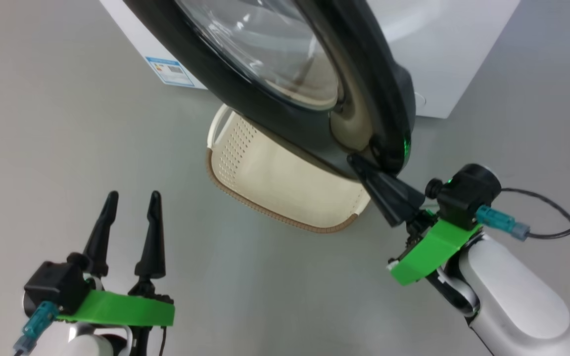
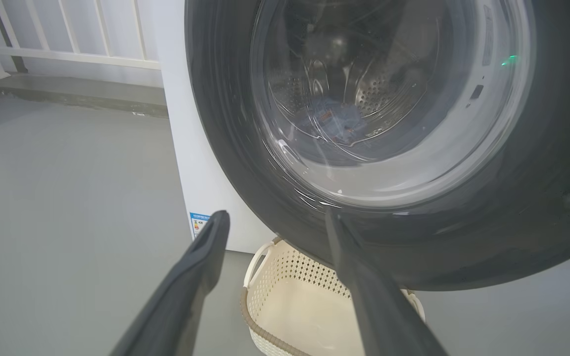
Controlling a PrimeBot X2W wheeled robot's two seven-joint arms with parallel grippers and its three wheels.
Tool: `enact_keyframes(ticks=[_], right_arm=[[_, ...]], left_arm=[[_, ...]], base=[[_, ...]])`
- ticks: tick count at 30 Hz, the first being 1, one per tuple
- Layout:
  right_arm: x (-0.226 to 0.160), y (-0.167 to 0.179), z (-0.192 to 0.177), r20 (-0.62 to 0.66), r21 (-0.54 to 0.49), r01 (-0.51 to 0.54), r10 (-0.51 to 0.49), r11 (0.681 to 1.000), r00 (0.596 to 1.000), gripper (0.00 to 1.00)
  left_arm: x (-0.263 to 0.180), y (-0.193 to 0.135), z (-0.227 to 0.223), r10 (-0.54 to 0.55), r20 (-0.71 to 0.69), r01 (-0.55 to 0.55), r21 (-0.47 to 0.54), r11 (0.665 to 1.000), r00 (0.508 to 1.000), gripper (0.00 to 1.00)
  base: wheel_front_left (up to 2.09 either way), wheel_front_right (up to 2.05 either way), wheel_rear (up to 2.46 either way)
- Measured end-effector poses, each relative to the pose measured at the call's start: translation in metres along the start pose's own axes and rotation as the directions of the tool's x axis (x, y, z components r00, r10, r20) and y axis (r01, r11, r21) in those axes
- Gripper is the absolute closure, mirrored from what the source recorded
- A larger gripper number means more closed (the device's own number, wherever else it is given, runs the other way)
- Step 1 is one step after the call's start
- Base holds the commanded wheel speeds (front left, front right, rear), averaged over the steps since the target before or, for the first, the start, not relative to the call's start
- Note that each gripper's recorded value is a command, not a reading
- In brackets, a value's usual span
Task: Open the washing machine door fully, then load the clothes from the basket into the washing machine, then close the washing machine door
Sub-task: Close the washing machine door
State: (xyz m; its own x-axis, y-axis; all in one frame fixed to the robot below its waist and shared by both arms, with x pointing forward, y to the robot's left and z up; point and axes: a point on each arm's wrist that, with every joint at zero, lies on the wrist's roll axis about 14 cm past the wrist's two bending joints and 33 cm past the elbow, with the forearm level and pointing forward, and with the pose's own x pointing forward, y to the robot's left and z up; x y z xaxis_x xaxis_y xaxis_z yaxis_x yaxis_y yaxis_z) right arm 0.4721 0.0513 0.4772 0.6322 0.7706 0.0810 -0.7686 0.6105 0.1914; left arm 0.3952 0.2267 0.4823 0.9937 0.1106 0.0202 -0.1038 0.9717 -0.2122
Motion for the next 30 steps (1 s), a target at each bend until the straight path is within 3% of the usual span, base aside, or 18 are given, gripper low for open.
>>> enact_keyframes(ticks=[9,17,23,30], right_arm=[[0.015,-0.05,0.024,0.103,-0.025,0.118,-0.115,0.993,0.988,1.0],[0.038,-0.078,0.044,0.187,-0.075,0.148,-0.132,0.986,0.973,1.0],[0.05,-0.123,0.056,0.258,-0.085,0.258,-0.228,0.963,0.939,1.0],[0.063,-0.151,0.055,0.282,-0.095,0.324,-0.287,0.941,0.916,1.0]], left_arm=[[0.021,-0.016,-0.012,-0.049,-0.016,0.049,-0.011,0.999,0.999,0.0],[0.038,-0.026,-0.028,-0.084,-0.043,0.083,-0.014,0.996,0.996,0.0],[0.054,-0.036,-0.042,-0.118,-0.061,0.117,-0.017,0.993,0.991,0.0],[0.061,-0.041,-0.058,-0.138,-0.092,0.136,-0.02,0.99,0.986,0.0]], base=[[0.0,0.0,0.0],[0.0,0.0,0.0],[0.0,0.0,0.0],[0.0,0.0,0.0]])
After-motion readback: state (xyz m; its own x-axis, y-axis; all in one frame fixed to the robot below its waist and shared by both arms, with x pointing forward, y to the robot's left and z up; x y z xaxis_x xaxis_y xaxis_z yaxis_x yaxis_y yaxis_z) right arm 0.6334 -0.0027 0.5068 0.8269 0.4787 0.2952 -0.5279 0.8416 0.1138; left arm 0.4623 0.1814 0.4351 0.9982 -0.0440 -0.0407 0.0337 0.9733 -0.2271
